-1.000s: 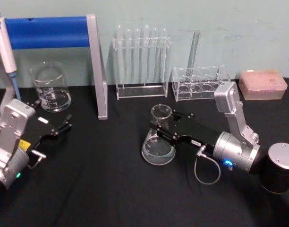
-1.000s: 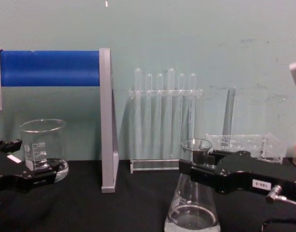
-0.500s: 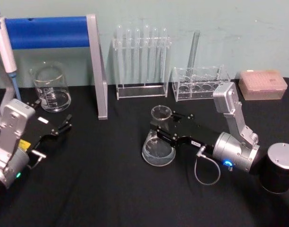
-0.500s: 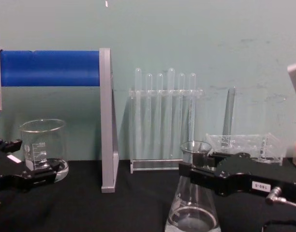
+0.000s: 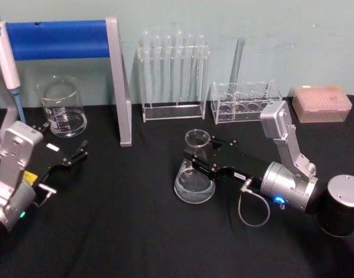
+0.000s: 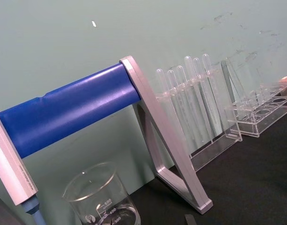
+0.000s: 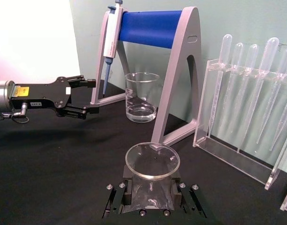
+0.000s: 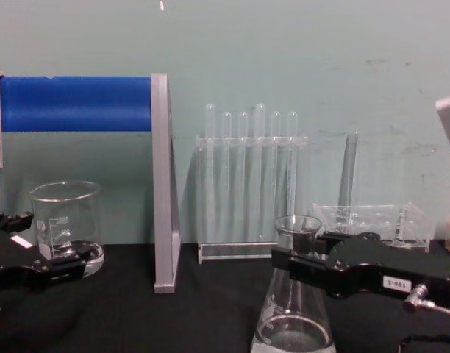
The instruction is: Grasp the erlenmeyer flask with one hand, shake it three times, then place it back.
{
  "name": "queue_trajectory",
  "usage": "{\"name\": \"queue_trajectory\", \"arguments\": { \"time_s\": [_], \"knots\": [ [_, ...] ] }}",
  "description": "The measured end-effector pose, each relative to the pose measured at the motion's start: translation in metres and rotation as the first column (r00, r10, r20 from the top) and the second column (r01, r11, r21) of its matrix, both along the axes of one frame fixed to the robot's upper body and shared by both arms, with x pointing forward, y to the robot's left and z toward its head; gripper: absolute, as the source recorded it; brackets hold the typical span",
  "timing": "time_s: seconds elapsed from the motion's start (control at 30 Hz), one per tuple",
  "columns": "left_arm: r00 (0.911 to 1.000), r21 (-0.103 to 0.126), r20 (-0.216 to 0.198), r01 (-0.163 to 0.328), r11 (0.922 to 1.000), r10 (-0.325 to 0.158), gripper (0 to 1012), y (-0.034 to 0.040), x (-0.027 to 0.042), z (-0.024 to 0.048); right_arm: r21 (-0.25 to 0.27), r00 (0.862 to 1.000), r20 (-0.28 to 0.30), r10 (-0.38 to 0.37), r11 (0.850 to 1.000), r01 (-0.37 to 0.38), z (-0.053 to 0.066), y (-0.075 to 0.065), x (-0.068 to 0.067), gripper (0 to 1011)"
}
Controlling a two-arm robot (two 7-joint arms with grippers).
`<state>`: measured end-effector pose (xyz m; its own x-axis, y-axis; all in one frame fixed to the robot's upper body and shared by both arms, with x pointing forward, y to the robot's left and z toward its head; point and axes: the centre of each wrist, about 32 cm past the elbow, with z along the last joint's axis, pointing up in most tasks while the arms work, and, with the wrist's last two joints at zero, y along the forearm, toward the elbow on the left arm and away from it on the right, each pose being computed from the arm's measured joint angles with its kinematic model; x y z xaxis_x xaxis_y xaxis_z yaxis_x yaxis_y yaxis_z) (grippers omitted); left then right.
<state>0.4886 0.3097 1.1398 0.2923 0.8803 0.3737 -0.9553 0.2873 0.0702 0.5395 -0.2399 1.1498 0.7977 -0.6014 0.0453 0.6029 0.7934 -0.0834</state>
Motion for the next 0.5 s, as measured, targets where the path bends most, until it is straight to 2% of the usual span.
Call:
{"name": "queue_trajectory", "arguments": {
  "time_s": [0.5],
  "knots": [
    [1.0,0.0,0.0,0.0,1.0,0.0,1001,0.0,0.0,0.0,0.001,1.0,0.001,-0.001,1.0,0.001,0.0001,-0.0002,0.0,456]
  ]
}}
